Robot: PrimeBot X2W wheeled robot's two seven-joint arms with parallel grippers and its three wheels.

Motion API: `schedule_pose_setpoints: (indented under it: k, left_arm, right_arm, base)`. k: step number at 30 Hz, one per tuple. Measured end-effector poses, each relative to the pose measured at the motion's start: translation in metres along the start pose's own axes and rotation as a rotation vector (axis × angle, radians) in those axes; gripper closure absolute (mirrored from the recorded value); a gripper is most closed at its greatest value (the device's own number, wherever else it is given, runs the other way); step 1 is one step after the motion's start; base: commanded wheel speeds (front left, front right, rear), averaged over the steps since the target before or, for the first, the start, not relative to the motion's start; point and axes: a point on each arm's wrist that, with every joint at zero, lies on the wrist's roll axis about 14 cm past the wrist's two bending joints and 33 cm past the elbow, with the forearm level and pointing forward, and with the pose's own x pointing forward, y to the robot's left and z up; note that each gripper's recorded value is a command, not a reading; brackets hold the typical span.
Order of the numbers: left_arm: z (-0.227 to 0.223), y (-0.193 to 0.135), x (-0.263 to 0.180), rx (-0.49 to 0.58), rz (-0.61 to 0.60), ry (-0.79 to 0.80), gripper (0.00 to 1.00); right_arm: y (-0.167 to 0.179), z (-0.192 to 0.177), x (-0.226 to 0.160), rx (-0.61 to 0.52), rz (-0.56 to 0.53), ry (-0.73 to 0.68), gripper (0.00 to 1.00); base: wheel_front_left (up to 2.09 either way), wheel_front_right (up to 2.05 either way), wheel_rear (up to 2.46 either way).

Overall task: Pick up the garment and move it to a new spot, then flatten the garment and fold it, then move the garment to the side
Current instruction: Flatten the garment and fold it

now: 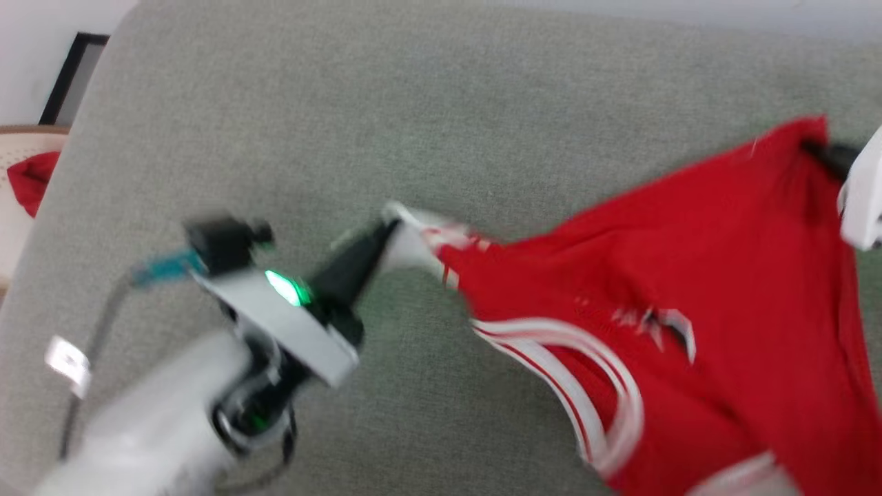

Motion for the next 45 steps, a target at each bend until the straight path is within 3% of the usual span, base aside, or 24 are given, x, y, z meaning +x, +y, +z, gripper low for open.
schedule_pose_setpoints:
  k: [12,17,20,22,26,32,36,39,45]
  left_arm:
    - [0.209,0.001,0.100,0.025,0.020,-0.382,1.00]
    - [0.286,-0.030,0.137,0.085,-0.011,-0.542,1.00]
    - [0.324,-0.051,0.147,0.098,-0.047,-0.645,1.00]
    - [0.325,-0.057,0.159,0.095,-0.061,-0.653,1.00]
    - [0.294,-0.055,0.183,0.009,-0.088,-0.587,1.00]
    - [0.204,-0.019,0.187,-0.133,-0.067,-0.425,1.00]
    - [0.143,-0.005,0.168,-0.183,-0.067,-0.326,1.00]
    - [0.091,0.006,0.144,-0.150,-0.050,-0.225,1.00]
    - [0.027,0.001,0.086,-0.247,-0.045,-0.126,1.00]
  right_arm:
    - [-0.087,0.162,-0.055,0.137,-0.246,-0.542,1.00]
    - [-0.108,0.230,-0.090,0.078,-0.345,-0.783,1.00]
    - [-0.117,0.253,-0.108,0.040,-0.395,-0.873,1.00]
    - [-0.125,0.256,-0.115,0.027,-0.430,-0.895,1.00]
    - [-0.140,0.235,-0.101,0.041,-0.464,-0.841,1.00]
    - [-0.137,0.157,-0.048,0.112,-0.416,-0.651,1.00]
    - [-0.123,0.105,-0.030,0.141,-0.352,-0.552,1.00]
    - [-0.108,0.062,-0.025,0.174,-0.292,-0.469,1.00]
    - [-0.084,-0.011,-0.043,0.268,-0.197,-0.331,1.00]
  base:
    - [0.00,0.00,0.00]
    - [0.00,0.00,0.00]
    - [0.00,0.00,0.00]
    - [0.00,0.00,0.00]
    - [0.00,0.00,0.00]
    - [0.00,0.00,0.00]
    - [0.00,0.00,0.00]
    - [0.00,0.00,0.00]
    - [0.00,0.00,0.00]
